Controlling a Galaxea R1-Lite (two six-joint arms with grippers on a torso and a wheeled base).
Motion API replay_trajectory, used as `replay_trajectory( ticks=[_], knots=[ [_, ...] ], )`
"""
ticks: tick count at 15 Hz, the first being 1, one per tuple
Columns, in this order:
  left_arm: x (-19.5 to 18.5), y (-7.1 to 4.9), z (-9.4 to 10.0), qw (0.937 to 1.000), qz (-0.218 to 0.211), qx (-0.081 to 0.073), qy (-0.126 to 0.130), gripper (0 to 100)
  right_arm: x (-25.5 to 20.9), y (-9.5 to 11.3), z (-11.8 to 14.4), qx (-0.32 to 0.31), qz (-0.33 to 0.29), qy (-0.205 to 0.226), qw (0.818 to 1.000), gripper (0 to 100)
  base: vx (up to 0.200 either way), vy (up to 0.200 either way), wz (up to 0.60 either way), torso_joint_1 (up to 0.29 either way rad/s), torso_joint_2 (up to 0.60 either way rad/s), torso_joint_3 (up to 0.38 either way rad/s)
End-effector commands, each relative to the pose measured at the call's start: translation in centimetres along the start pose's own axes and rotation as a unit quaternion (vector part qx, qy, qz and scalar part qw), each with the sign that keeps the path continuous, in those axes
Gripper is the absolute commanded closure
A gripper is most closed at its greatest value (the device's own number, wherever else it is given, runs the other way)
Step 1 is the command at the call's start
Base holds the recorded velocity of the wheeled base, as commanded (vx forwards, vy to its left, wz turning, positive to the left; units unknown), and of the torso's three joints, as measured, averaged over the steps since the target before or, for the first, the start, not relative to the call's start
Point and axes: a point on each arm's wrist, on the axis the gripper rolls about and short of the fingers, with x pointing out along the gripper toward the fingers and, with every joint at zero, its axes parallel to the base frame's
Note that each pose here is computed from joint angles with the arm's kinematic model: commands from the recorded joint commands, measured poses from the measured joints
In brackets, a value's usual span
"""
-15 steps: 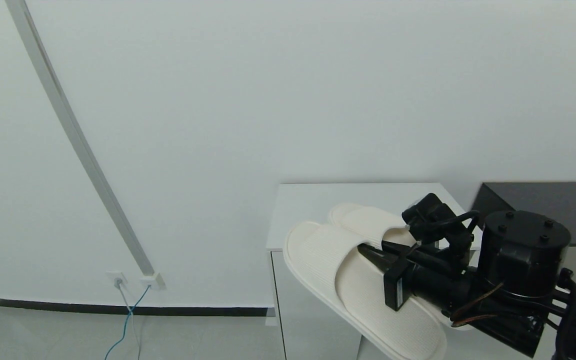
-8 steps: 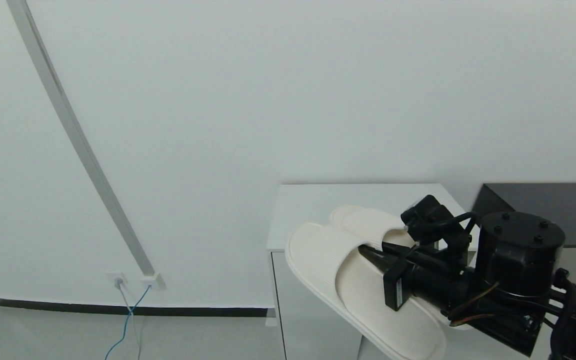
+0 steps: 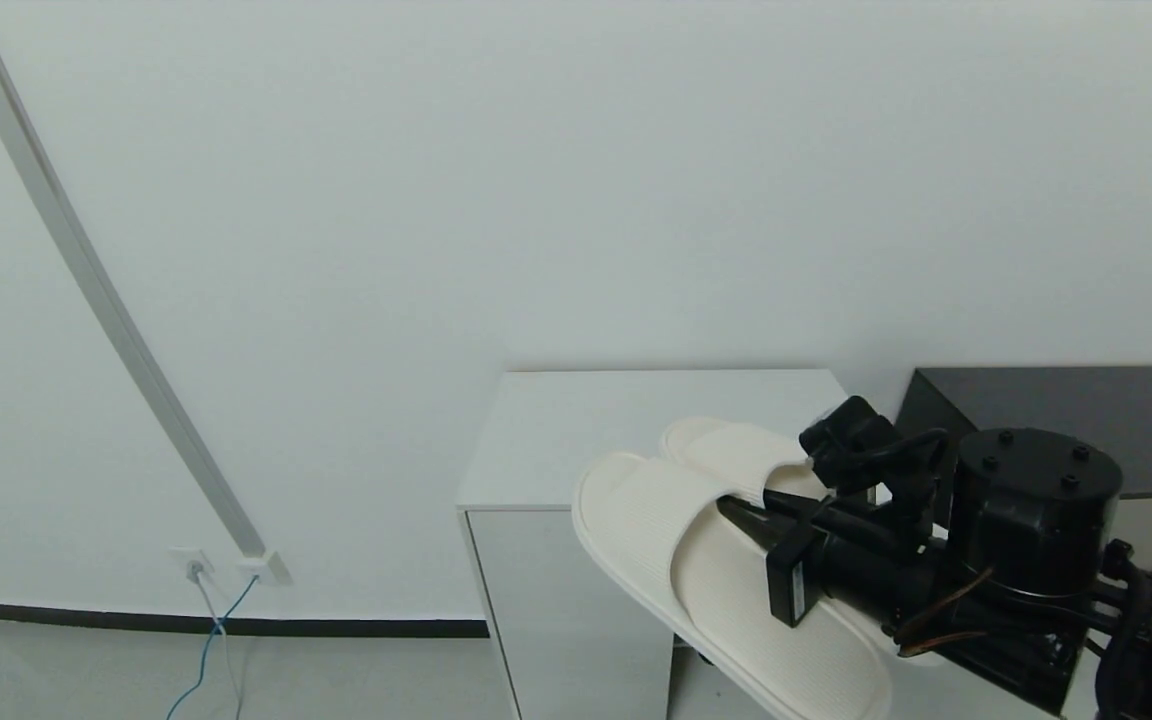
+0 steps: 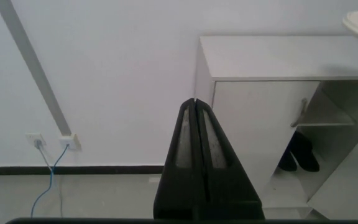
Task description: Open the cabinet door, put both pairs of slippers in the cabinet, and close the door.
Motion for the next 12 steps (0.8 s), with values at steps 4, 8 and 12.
replay_trajectory(
  ticks=[4, 8, 12],
  knots=[
    [0.01, 0.0, 0.0, 1.0, 0.0, 0.0, 0.001, 100, 0.4, -0.08, -0.59, 0.001, 0.0, 0.008, 1.0, 100, 0.0, -0.2, 0.0, 0.004, 0.0, 0.0],
    [0.01, 0.0, 0.0, 1.0, 0.0, 0.0, 0.001, 100, 0.3, -0.13, -0.56, 0.0, 0.007, 0.0, 1.0, 100, 0.0, -0.05, 0.0, 0.001, 0.0, 0.001],
    [0.01, 0.0, 0.0, 1.0, -0.001, 0.001, 0.001, 100, 0.29, -0.35, -0.61, 0.0, 0.003, 0.001, 1.0, 100, 0.0, 0.0, 0.0, 0.0, 0.0, 0.0]
  ],
)
